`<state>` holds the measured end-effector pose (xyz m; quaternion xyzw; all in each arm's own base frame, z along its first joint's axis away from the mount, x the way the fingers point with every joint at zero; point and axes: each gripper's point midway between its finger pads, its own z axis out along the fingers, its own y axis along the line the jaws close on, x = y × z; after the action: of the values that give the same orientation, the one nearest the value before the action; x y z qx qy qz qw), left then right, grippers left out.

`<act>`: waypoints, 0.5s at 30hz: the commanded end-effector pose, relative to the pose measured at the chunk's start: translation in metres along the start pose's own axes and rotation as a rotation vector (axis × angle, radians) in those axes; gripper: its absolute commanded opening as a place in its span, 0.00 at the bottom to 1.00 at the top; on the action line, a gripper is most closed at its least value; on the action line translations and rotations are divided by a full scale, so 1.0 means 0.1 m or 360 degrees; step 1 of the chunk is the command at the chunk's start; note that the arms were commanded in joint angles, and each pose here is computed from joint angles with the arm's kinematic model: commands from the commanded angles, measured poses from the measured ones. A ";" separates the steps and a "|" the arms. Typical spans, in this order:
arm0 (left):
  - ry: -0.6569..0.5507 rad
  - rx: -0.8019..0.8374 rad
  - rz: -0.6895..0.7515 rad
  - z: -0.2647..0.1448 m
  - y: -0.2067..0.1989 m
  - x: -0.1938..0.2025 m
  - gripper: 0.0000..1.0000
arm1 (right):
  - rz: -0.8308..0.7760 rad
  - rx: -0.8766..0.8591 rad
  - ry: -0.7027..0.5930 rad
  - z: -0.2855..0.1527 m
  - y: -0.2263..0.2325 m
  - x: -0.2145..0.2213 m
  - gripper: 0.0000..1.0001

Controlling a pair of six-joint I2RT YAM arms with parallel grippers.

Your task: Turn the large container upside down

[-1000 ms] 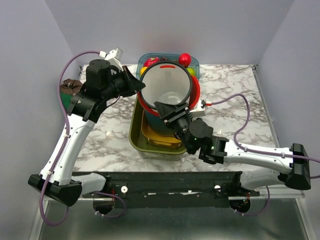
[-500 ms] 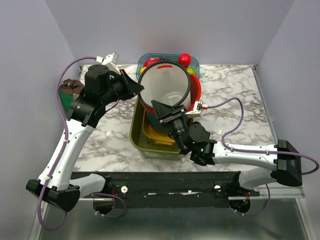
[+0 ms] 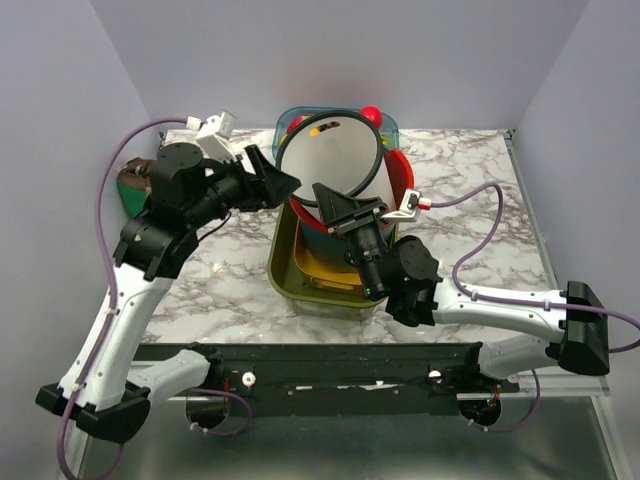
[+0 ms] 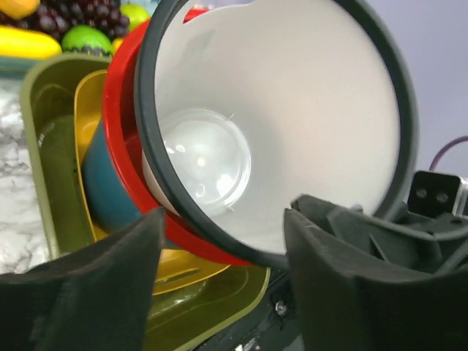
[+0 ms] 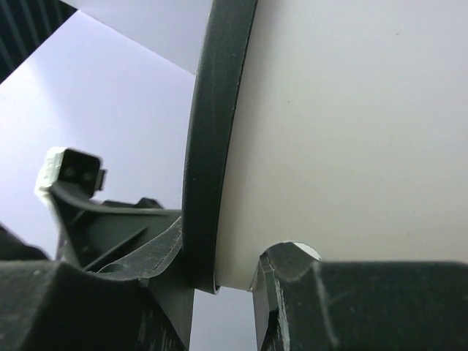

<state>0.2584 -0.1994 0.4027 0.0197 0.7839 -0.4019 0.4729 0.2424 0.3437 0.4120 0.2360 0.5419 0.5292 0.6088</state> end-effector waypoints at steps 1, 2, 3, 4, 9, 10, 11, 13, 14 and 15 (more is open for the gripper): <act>-0.0291 -0.0025 0.0146 -0.48 -0.17 -0.37 0.81 | -0.0181 -0.0018 -0.0099 0.06 0.15 -0.30 0.01; -0.0322 -0.0032 0.0157 -0.53 -0.18 -0.40 0.85 | -0.0195 -0.0033 -0.0091 0.06 0.17 -0.29 0.01; -0.0361 -0.0045 0.0165 -0.59 -0.19 -0.44 0.89 | -0.0219 -0.0038 -0.0095 0.07 0.19 -0.31 0.01; -0.0435 -0.0071 0.0186 -0.70 -0.19 -0.52 0.91 | -0.0237 -0.0055 -0.0091 0.08 0.22 -0.32 0.01; -0.0574 -0.0208 0.0205 -0.89 -0.07 -0.63 0.99 | -0.0420 -0.0215 -0.0048 0.09 0.47 -0.32 0.01; -0.0582 -0.0239 0.0208 -0.91 -0.03 -0.63 0.99 | -0.0452 -0.0234 -0.0038 0.10 0.50 -0.31 0.01; -0.0600 -0.0278 0.0212 -0.92 0.02 -0.65 0.99 | -0.0459 -0.0261 -0.0047 0.11 0.58 -0.36 0.01; -0.0622 -0.0306 0.0213 -0.97 0.05 -0.65 0.99 | -0.0537 -0.0310 -0.0040 0.10 0.65 -0.37 0.01; -0.0629 -0.0313 0.0217 -0.97 0.06 -0.65 0.99 | -0.0564 -0.0338 -0.0040 0.10 0.72 -0.40 0.01; -0.0647 -0.0325 0.0218 -1.00 0.06 -0.67 0.99 | -0.0623 -0.0365 -0.0033 0.11 0.75 -0.40 0.01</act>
<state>0.2184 -0.1250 0.4837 -0.0297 0.6944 -0.3324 0.6375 0.2332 0.3511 0.4575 0.1263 0.5319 0.4999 0.6718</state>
